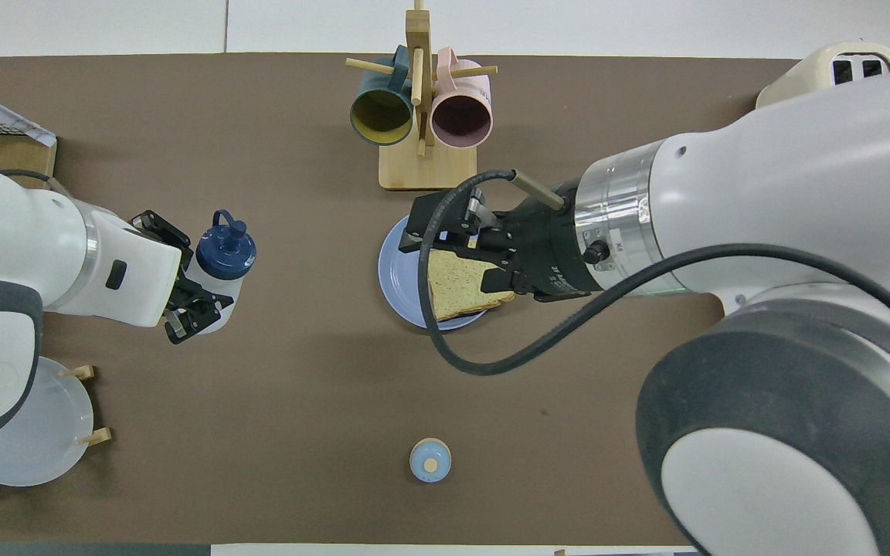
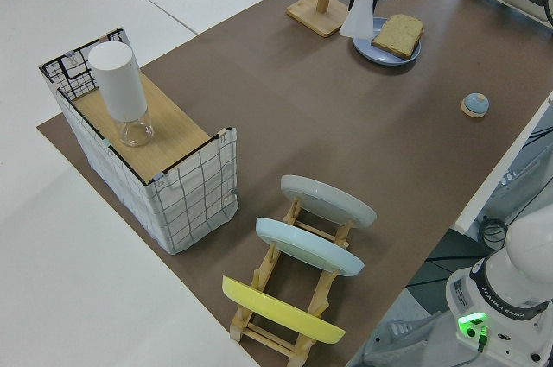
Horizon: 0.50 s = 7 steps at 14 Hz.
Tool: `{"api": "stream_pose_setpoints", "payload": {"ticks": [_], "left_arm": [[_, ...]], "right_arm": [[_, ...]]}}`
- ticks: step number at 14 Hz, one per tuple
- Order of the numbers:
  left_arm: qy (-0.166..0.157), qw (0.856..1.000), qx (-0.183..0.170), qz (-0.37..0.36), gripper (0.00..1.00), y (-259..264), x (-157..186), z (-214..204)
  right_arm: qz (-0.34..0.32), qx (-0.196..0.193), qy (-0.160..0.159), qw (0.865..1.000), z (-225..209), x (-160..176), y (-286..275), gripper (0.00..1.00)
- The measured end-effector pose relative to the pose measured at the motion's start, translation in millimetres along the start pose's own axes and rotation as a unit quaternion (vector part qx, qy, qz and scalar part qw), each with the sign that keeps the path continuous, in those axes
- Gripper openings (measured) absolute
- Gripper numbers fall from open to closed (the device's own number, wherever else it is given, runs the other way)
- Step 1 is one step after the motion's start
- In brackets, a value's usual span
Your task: Put bread on plate and add seasoning
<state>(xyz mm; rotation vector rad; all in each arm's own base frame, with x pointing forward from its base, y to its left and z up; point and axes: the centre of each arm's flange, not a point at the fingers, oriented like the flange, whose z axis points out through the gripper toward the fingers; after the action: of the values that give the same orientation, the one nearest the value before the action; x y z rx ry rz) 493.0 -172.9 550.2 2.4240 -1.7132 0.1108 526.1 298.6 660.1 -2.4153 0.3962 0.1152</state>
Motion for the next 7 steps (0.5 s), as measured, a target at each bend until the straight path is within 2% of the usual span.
{"api": "stream_pose_setpoints", "payload": {"ticks": [5,7], "left_arm": [[-0.004,0.998,-0.012,0.065,0.41,21.5,14.4,-2.0],[-0.007,0.996,-0.018,0.083,0.41,26.1,17.0,-0.7]], "right_arm": [[-0.033,-0.011,0.015,0.999,27.8,10.7,-31.8,0.99],[-0.056,0.0,0.03,0.998,52.0,-0.5,-55.9,0.89]]}}
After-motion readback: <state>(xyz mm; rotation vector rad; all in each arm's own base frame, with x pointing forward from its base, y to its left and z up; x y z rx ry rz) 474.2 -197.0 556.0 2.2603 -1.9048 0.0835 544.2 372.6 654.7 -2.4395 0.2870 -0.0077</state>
